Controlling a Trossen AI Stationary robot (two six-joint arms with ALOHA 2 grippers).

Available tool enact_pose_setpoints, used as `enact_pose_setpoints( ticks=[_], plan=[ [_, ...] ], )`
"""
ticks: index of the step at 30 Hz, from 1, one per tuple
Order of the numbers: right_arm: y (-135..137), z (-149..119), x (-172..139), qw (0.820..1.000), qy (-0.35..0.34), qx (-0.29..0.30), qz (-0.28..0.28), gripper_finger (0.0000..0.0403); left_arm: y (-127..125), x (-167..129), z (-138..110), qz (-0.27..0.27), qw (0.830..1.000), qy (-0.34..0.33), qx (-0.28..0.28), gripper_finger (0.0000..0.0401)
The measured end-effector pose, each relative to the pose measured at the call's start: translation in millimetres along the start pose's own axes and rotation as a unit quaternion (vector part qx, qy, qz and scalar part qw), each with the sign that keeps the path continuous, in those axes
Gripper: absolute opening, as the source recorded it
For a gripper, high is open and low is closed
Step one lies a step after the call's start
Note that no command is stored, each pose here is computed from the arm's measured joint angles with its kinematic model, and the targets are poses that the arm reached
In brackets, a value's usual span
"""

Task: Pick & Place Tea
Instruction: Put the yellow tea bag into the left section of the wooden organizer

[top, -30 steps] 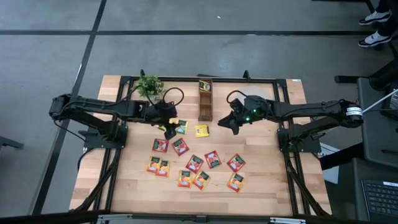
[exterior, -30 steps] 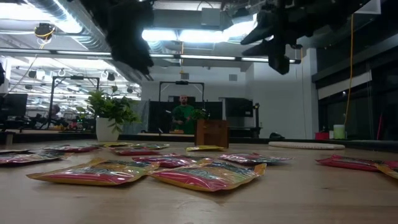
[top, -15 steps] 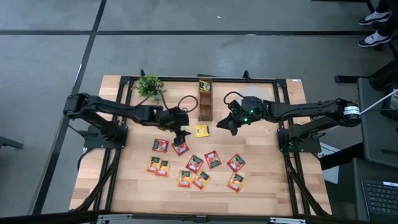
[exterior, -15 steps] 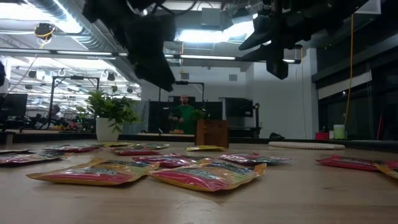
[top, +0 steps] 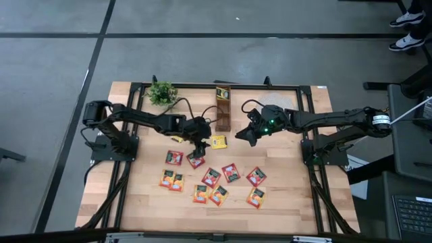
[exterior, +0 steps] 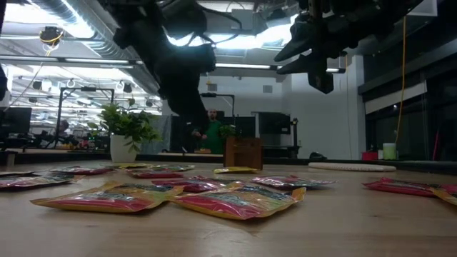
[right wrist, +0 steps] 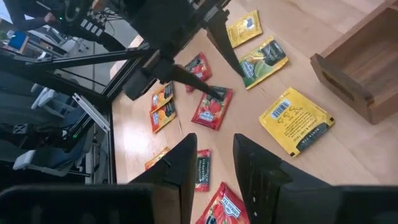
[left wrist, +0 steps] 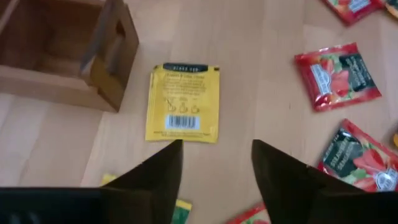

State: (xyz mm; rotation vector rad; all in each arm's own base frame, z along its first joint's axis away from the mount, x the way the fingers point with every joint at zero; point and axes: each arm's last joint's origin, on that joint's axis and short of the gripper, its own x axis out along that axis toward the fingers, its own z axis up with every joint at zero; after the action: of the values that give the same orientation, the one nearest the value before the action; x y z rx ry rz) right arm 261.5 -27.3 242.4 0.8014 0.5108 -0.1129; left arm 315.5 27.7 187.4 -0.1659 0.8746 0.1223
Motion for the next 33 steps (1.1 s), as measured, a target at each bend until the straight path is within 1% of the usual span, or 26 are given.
enact_pose_setpoints(
  ticks=[3,7,8,13,22,27,33],
  plan=[
    [-0.3,-0.2,0.0,1.0,0.001,0.0,-0.002,0.0106,4.0,0.3,9.2,-0.011,1.0,-0.009,0.004,0.0116],
    [-0.6,-0.2,0.0,1.0,-0.001,-0.001,-0.006,0.0106,8.7,3.2,17.4,-0.006,1.0,-0.011,0.019,0.0025],
    [-0.8,-0.1,0.0,1.0,-0.004,0.0,-0.009,0.0106,10.1,4.8,18.0,-0.004,1.0,-0.007,0.02,0.0013],
    [-1.5,0.2,0.0,1.0,-0.01,-0.001,-0.018,0.0106,15.6,18.6,17.0,0.0,1.0,0.01,0.029,0.0002],
    [-1.7,0.0,-0.1,1.0,-0.009,-0.001,-0.019,0.0106,18.2,38.9,22.2,-0.003,0.997,0.032,0.063,0.0002],
    [-1.8,-0.3,-0.1,1.0,-0.007,0.0,-0.02,0.0106,28.5,52.5,14.6,0.006,0.996,0.073,0.051,0.0002],
    [-2.1,-0.6,-0.1,1.0,-0.006,0.002,-0.021,0.0106,39.9,52.7,13.5,0.023,0.996,0.08,0.041,0.0002]
  ],
)
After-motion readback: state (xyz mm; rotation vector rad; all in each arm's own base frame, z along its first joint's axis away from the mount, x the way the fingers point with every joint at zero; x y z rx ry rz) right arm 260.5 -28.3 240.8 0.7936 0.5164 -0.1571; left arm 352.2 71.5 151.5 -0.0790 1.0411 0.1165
